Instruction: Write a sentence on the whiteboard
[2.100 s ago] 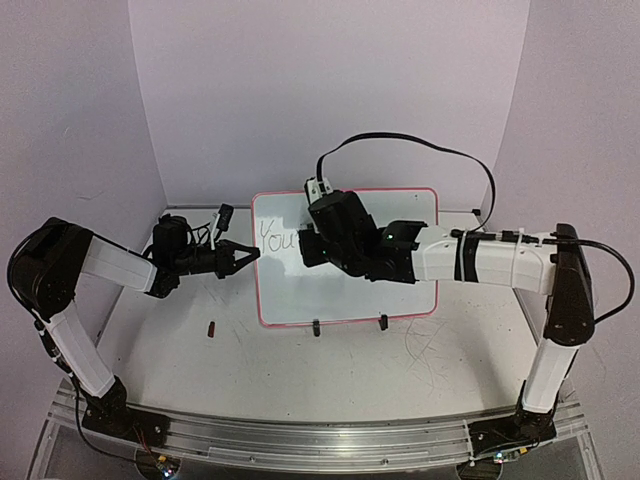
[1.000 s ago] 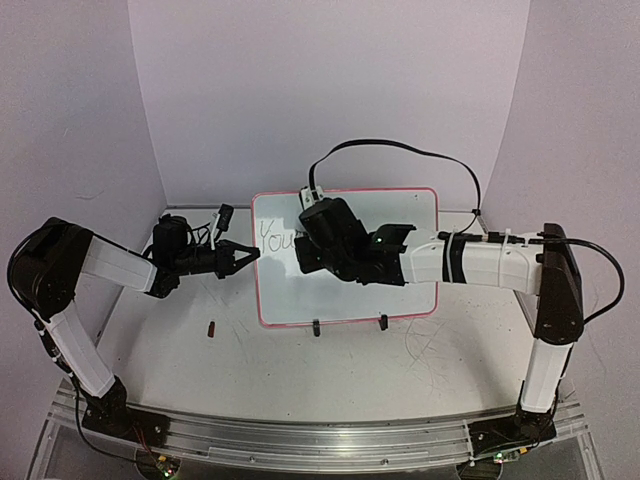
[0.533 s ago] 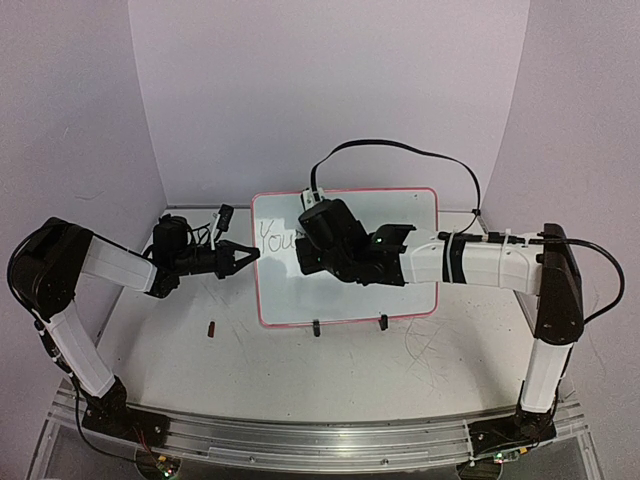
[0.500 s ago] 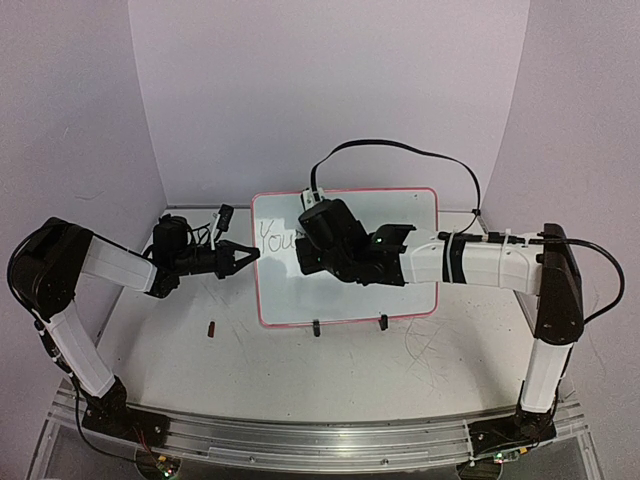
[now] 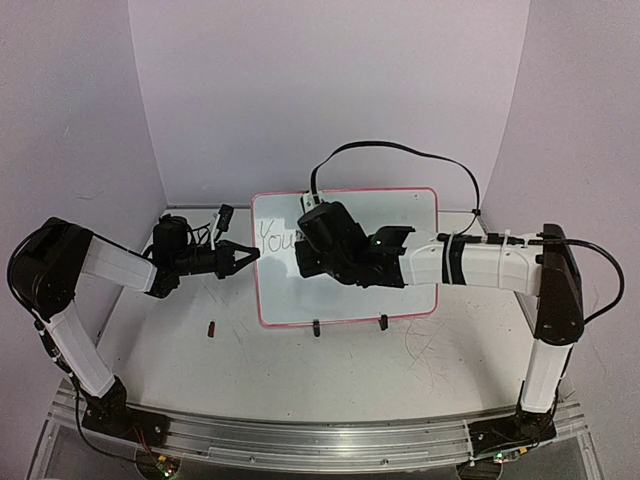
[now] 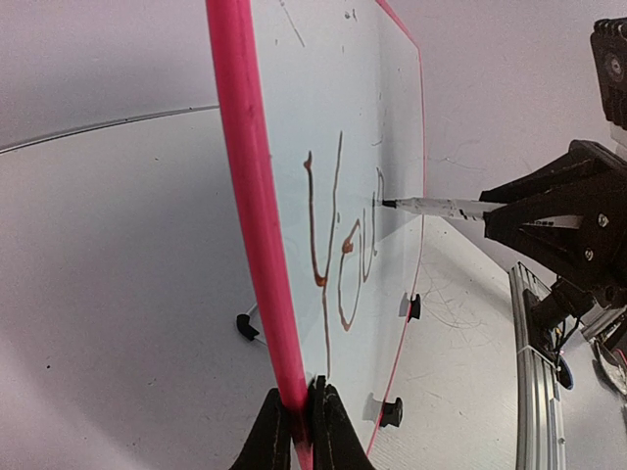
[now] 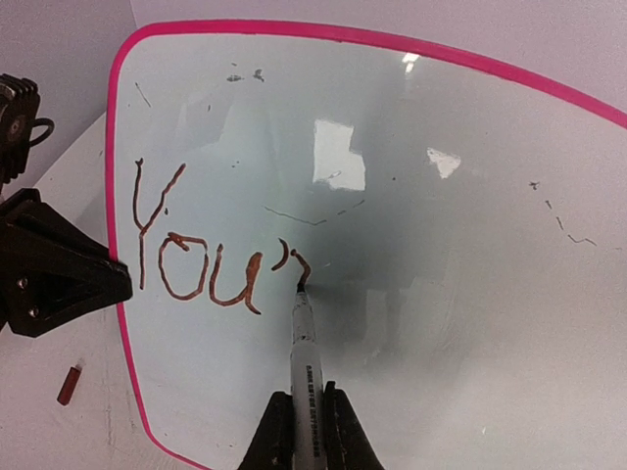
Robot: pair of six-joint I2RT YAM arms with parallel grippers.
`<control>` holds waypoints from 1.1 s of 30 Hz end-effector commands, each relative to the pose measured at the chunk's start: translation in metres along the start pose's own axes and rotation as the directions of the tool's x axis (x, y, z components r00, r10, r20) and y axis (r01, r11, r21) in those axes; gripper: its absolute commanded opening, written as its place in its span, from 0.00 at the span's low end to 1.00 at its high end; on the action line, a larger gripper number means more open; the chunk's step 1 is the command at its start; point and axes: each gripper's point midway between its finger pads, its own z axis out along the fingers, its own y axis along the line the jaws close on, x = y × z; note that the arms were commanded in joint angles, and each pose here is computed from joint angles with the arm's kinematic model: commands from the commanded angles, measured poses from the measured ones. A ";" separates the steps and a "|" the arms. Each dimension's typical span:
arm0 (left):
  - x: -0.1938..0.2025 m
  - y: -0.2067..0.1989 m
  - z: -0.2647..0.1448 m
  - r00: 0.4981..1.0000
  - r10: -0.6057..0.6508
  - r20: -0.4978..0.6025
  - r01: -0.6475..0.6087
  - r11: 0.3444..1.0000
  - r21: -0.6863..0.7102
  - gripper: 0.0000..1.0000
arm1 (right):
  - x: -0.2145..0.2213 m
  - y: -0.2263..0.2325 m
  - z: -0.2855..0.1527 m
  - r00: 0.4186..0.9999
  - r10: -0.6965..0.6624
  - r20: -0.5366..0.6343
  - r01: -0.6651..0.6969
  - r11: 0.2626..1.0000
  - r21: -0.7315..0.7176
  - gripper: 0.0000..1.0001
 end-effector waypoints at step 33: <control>-0.008 -0.001 0.005 0.997 0.082 0.007 -0.082 0.996 -0.027 0.00 | 0.015 0.010 -0.001 1.000 0.003 -0.030 -0.003 1.000 0.000 0.00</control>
